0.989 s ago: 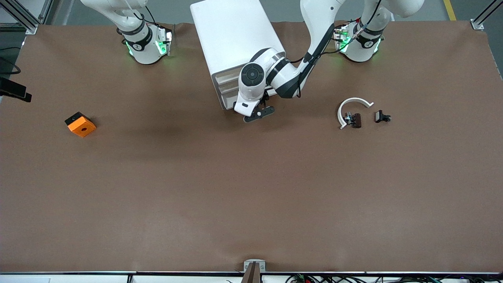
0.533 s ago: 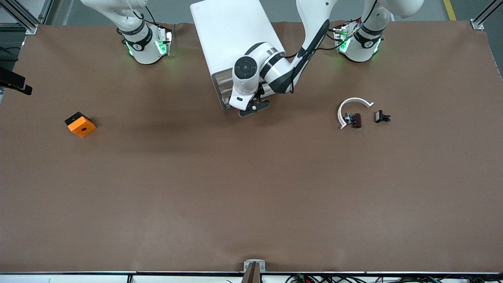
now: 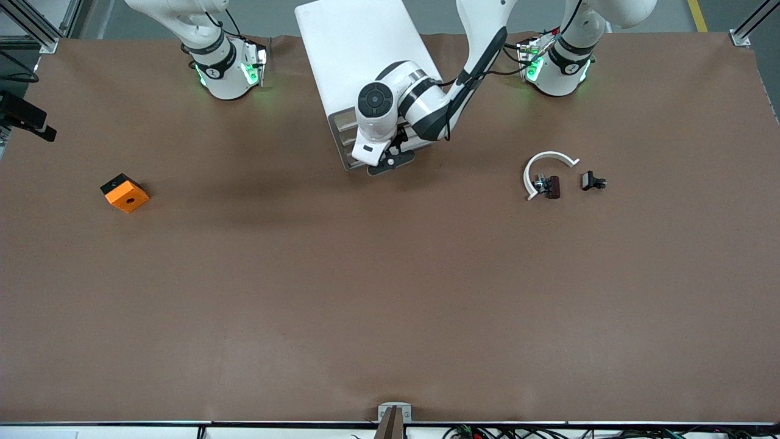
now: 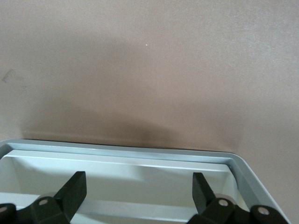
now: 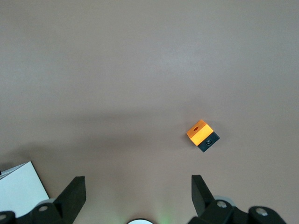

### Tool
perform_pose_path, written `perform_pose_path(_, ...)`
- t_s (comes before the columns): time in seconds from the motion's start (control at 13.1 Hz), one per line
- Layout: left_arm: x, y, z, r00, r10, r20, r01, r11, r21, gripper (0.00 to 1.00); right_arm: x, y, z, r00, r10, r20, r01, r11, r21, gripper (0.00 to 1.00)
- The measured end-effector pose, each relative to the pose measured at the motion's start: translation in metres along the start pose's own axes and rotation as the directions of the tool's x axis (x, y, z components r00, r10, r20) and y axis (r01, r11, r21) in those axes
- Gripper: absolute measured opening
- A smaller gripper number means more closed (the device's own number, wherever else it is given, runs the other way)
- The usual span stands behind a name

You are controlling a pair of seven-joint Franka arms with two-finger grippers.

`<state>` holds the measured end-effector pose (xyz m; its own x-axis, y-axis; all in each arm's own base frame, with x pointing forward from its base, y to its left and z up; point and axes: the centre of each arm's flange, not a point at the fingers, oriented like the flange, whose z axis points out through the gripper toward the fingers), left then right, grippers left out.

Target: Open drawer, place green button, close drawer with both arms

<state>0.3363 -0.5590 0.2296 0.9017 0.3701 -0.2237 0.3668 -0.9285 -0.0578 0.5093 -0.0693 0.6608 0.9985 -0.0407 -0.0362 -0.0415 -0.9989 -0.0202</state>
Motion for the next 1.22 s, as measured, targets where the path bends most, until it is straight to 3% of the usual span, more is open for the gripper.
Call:
perform_pose_path(0.61,0.022,-0.003,-0.007,0.999,-0.036,-0.005,0.036,0.999,-0.003,1.00,-0.010,-0.002,0.003,1.000,-0.005,-0.010,0.005,1.000,0.002,1.00)
perform_pose_path(0.91,0.080,-0.010,-0.034,0.994,-0.104,-0.022,0.103,0.994,-0.046,1.00,-0.012,-0.004,0.000,1.000,-0.008,-0.017,0.008,1.000,0.002,1.00)
perform_pose_path(1.22,0.150,-0.034,-0.054,0.991,-0.094,-0.091,0.090,0.995,-0.047,1.00,-0.018,-0.004,-0.008,0.999,-0.009,-0.034,0.009,1.000,0.002,1.00)
